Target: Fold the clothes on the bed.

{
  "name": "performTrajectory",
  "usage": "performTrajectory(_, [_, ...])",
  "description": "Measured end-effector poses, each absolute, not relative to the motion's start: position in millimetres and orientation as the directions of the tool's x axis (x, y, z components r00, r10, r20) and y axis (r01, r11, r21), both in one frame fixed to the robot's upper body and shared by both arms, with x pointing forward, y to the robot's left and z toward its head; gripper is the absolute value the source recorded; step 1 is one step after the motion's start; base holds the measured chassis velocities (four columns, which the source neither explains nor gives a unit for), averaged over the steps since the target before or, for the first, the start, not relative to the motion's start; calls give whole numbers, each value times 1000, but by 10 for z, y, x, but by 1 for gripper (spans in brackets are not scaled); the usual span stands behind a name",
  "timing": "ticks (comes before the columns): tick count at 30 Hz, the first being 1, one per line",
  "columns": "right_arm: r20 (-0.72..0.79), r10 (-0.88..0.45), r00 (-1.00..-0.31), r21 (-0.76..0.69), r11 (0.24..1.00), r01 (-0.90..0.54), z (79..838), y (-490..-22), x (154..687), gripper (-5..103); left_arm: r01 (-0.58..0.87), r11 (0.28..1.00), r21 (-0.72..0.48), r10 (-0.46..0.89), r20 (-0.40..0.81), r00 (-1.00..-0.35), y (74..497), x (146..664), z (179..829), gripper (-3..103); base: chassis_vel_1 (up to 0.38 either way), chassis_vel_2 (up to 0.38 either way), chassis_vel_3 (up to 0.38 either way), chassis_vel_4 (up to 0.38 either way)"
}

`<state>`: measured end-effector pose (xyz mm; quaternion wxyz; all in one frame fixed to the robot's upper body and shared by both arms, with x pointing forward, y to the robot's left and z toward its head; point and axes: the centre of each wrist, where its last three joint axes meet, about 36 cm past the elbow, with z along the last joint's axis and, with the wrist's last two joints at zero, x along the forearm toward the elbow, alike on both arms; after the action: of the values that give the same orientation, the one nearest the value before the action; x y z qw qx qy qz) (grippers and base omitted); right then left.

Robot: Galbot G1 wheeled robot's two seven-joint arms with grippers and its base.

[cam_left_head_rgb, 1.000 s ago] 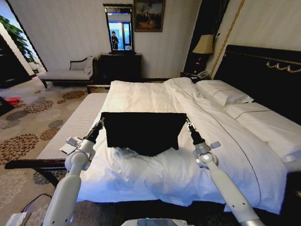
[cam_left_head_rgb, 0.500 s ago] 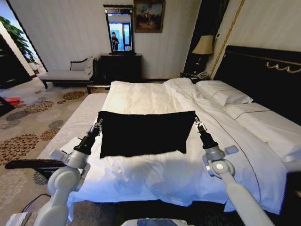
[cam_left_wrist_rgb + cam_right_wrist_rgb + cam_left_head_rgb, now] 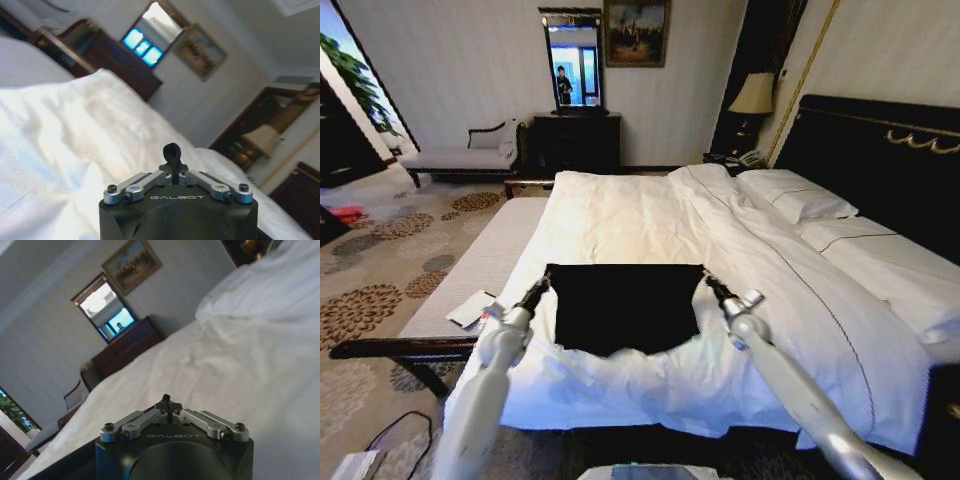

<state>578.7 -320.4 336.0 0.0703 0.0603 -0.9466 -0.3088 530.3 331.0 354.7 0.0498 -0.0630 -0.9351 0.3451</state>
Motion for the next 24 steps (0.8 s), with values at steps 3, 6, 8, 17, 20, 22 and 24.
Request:
performTrajectory(3, [89, -169, -982, 601, 795, -82, 3248, -2987, 6016, 0, 59, 748, -661, 134, 63, -989, 3275, 5537, 3501, 1, 0, 0, 0, 0])
performTrajectory(6, [69, -189, -980, 612, 784, -109, 3201, -2720, 6250, 0, 68, 742, -667, 131, 44, -990, 3259, 5747, 3560, 1, 0, 0, 0, 0])
performTrajectory(8, [59, -197, -979, 610, 783, -121, 3208, -2594, 6353, 0, 87, 749, -657, 141, 31, -989, 3289, 5783, 3565, 1, 0, 0, 0, 0])
performTrajectory(17, [-15, -194, -981, 633, 758, -159, 3380, -2591, 6284, 0, 115, 752, -649, 158, 8, -987, 3412, 5548, 3504, 1, 0, 0, 0, 0])
performTrajectory(20, [-45, -190, -981, 644, 745, -174, 3447, -2631, 6222, 0, 133, 747, -652, 165, -13, -986, 3447, 5447, 3519, 1, 0, 0, 0, 0])
performTrajectory(22, [-74, -188, -979, 655, 732, -190, 3515, -2701, 6134, 0, 148, 746, -649, 169, -30, -985, 3473, 5331, 3515, 1, 0, 0, 0, 0])
performTrajectory(24, [-89, -191, -978, 659, 725, -201, 3534, -2753, 6024, 0, 159, 747, -645, 171, -44, -984, 3480, 5226, 3487, 1, 0, 0, 0, 0])
